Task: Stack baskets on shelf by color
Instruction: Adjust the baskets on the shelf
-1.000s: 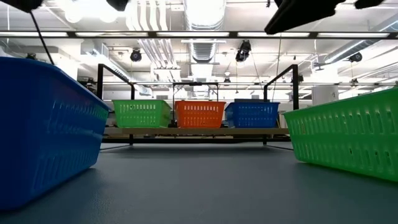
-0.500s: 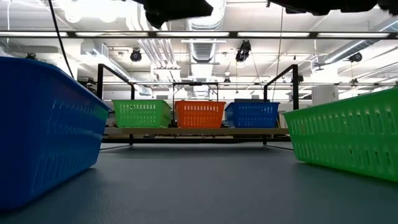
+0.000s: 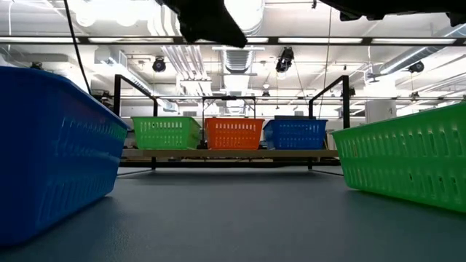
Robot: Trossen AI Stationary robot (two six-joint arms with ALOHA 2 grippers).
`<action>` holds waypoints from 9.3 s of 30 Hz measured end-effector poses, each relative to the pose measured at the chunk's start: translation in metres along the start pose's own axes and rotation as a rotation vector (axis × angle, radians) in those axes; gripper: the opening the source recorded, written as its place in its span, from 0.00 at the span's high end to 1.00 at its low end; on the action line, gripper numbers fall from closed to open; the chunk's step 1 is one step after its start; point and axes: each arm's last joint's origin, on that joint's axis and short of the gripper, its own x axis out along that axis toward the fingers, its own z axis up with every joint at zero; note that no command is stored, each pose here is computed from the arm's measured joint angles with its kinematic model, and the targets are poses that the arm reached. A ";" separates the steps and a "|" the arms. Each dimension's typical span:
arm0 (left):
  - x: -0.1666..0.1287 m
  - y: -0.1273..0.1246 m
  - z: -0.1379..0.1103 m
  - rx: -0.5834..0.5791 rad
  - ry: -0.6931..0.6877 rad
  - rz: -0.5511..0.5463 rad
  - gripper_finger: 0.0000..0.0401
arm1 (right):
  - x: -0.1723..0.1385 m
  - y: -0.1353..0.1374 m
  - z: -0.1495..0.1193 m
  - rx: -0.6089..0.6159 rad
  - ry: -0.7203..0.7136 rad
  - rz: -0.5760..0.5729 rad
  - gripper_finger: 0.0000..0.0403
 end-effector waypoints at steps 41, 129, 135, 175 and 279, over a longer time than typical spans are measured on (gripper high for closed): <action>0.082 0.064 -0.043 0.109 0.218 0.151 0.80 | -0.012 -0.002 -0.002 0.041 0.062 0.020 0.98; 0.066 0.066 -0.053 0.227 0.373 0.104 0.99 | -0.012 -0.001 -0.004 0.037 0.083 0.030 0.98; 0.066 0.066 -0.052 0.201 0.366 0.108 0.99 | -0.012 -0.001 -0.004 0.037 0.082 0.030 0.98; 0.066 0.066 -0.052 0.200 0.363 0.108 0.82 | -0.012 -0.001 -0.004 0.044 0.084 0.030 0.98; -0.102 0.005 -0.086 0.303 -0.333 -0.099 0.78 | 0.175 -0.097 -0.032 0.228 1.216 0.147 0.98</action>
